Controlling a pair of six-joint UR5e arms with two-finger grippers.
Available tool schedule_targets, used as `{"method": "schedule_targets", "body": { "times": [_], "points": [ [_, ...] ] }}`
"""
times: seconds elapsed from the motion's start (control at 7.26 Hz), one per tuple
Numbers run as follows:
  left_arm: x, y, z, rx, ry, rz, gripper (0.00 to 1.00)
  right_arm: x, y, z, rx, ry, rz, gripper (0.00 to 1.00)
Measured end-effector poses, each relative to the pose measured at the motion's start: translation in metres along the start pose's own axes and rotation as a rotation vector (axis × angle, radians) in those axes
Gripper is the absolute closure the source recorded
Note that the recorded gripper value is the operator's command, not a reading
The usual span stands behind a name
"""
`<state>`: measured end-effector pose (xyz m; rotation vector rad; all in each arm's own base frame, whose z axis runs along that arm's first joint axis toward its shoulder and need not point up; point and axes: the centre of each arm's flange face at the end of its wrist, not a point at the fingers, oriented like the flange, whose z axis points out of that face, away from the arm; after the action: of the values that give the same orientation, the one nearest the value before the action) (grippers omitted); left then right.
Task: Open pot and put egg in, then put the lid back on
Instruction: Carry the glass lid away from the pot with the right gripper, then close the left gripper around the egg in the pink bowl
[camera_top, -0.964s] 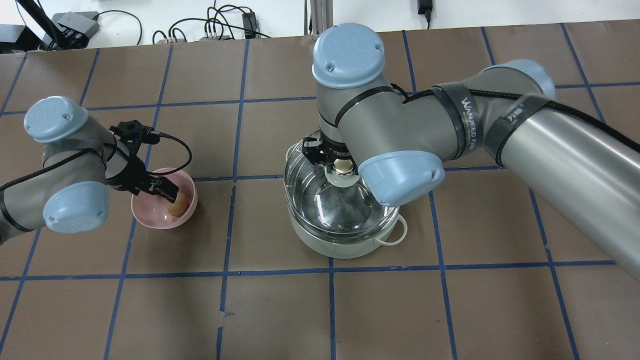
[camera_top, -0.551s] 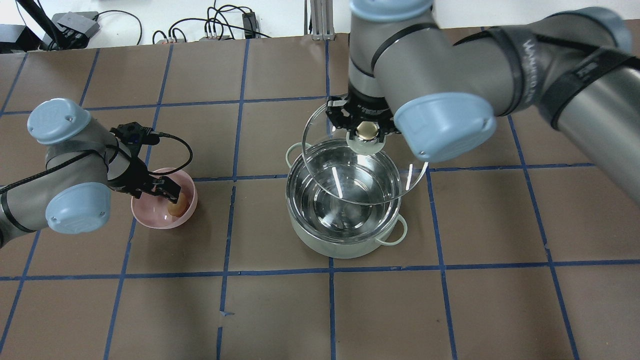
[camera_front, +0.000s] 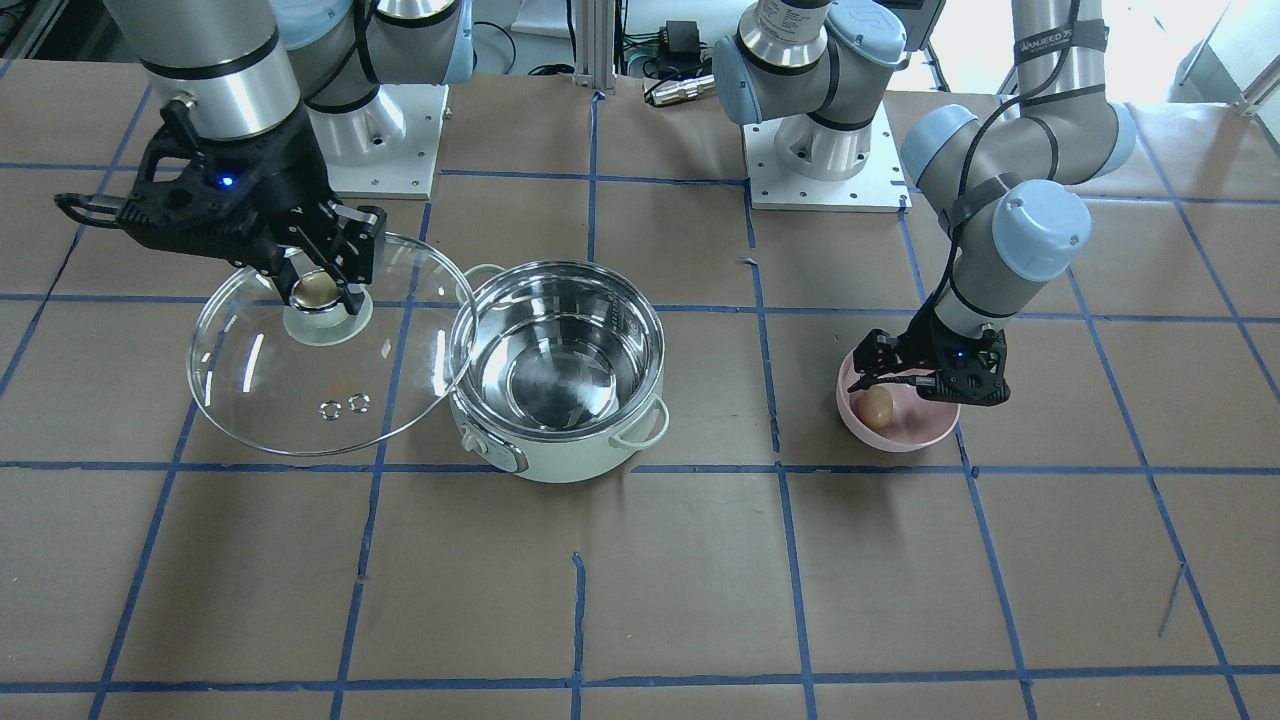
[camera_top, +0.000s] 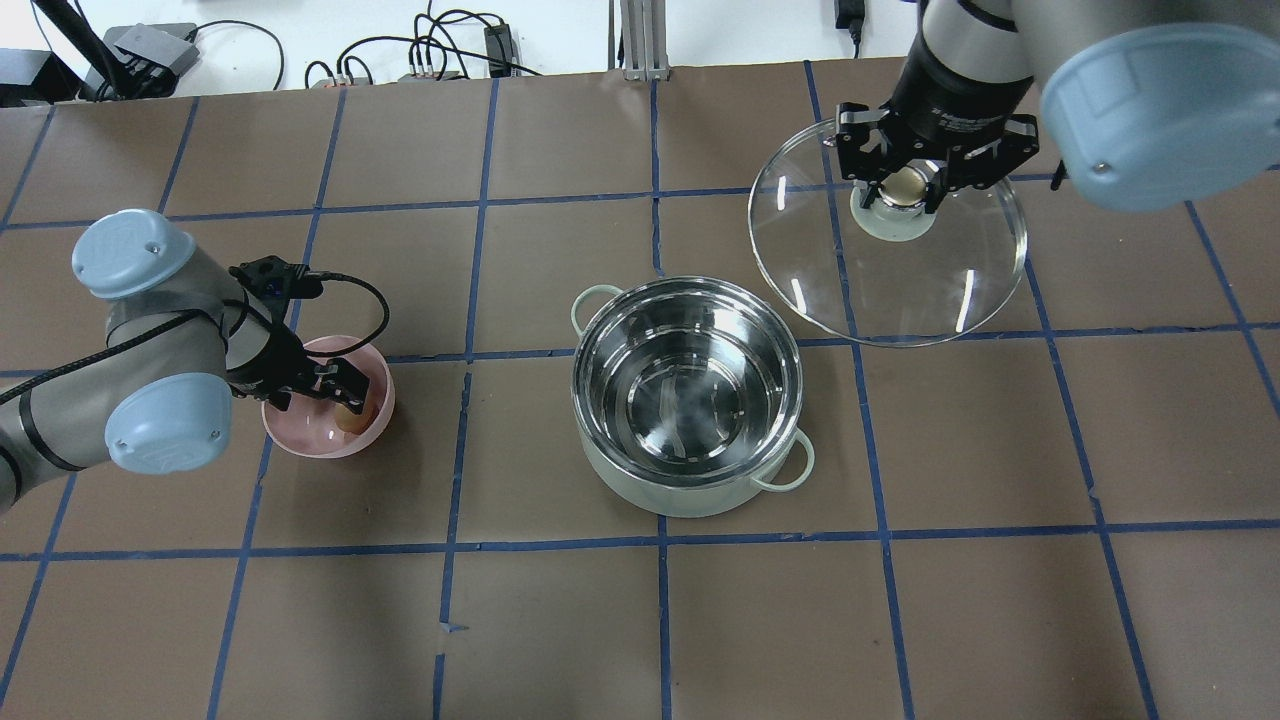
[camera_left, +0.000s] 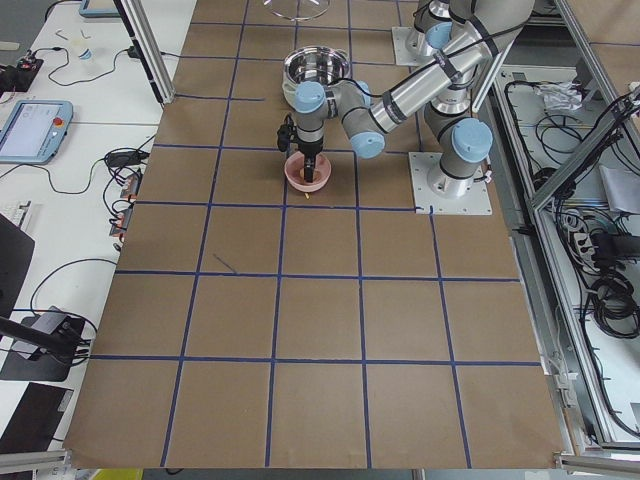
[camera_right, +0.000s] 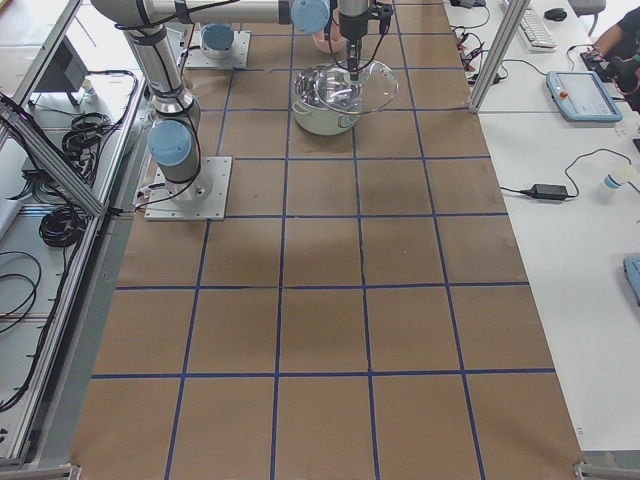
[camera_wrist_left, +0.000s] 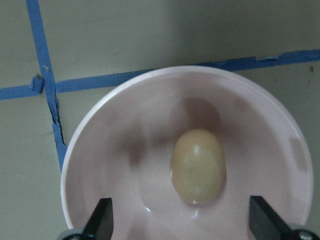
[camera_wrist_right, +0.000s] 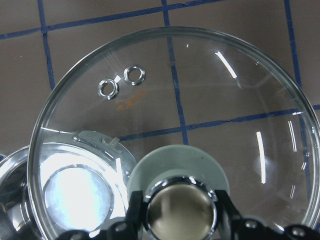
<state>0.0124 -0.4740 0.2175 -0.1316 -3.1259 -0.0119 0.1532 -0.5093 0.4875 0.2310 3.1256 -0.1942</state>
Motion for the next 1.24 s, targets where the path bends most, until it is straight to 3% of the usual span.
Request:
{"method": "schedule_targets", "body": {
  "times": [0.41, 1.24],
  "points": [
    [-0.002, -0.006, 0.007, 0.028, -0.011, -0.003, 0.07, 0.018, -0.005, -0.003, 0.006, 0.011, 0.005, 0.66],
    [-0.002, -0.006, 0.015, 0.017, -0.006, -0.004, 0.07, 0.025, -0.003, -0.006, 0.001, 0.016, 0.016, 0.65]
  ]
}}
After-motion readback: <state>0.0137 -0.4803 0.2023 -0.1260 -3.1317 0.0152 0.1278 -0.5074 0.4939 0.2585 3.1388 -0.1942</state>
